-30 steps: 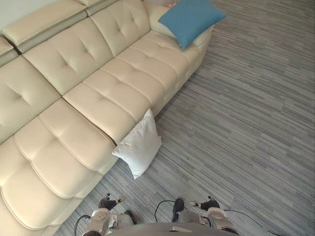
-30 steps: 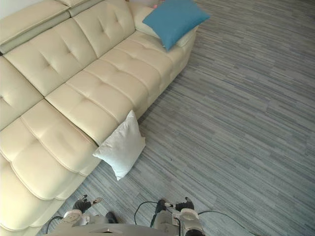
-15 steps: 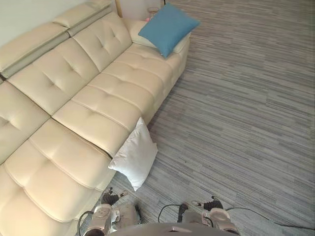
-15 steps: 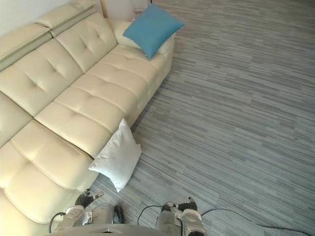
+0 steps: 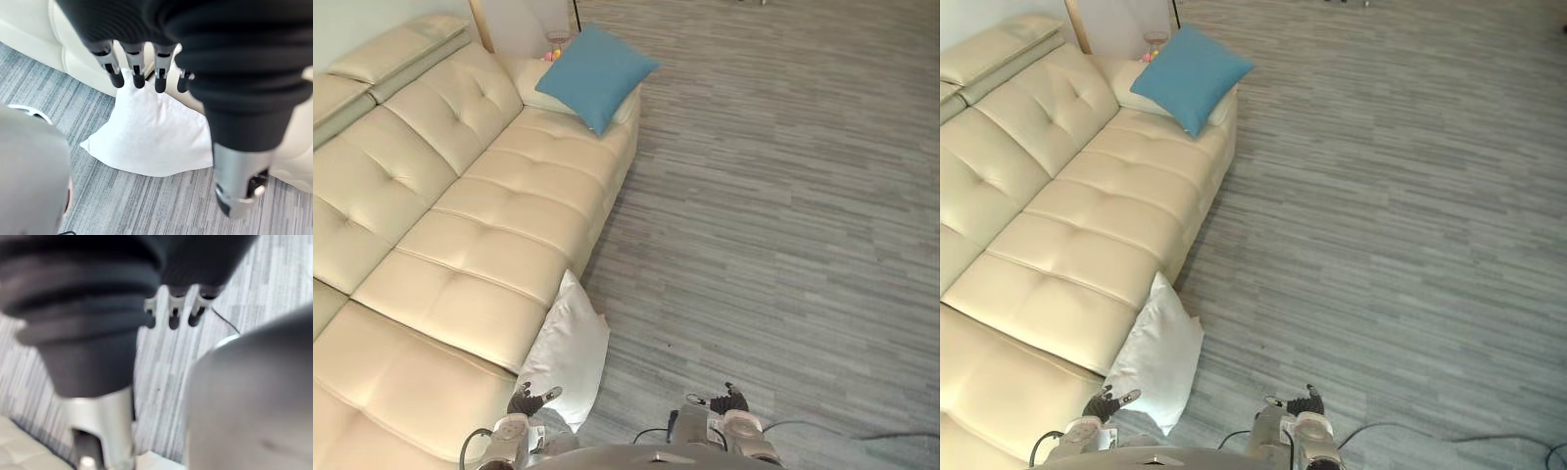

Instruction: Pick up cushions and gather them together orderly.

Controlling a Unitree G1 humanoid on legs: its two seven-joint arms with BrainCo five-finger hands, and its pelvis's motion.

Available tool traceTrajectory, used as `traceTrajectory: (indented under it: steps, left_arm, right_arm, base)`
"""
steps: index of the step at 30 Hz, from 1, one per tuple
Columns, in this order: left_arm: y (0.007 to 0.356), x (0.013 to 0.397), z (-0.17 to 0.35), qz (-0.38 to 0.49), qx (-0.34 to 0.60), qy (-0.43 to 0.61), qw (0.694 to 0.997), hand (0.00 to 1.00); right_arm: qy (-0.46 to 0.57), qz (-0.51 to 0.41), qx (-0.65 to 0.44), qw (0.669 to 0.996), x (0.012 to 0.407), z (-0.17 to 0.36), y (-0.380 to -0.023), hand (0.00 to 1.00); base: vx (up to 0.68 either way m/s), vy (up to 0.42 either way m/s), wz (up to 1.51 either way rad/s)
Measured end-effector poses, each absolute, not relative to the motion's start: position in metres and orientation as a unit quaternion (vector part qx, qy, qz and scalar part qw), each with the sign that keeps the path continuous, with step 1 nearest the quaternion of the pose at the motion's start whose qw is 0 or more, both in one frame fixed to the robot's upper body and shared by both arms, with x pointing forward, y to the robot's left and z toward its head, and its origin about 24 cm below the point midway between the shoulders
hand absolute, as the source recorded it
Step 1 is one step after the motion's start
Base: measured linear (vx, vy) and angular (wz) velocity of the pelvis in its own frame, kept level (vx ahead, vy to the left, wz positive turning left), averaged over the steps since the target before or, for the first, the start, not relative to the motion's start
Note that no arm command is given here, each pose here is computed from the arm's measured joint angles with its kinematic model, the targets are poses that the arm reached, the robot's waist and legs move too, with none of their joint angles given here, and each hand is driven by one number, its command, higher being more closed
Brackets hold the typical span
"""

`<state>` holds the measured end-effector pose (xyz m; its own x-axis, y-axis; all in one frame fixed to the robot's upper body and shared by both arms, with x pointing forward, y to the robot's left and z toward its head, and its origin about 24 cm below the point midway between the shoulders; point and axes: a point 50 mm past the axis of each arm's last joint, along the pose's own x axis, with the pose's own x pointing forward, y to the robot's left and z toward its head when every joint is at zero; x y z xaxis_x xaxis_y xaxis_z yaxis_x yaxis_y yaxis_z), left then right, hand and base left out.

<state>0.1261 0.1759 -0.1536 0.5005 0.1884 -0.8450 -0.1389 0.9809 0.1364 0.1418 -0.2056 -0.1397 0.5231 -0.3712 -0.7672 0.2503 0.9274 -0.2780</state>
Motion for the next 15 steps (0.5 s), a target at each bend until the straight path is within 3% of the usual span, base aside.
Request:
traceTrajectory:
  steps: [15]
  left_arm:
    - [0.164,0.124,-0.156,0.116,-0.015,0.498,0.859,0.00]
  right_arm:
    - [0.466,-0.217,-0.038,0.857,0.138,-0.142,-0.217,0.00]
  base:
    - [0.27,-0.229,0.61]
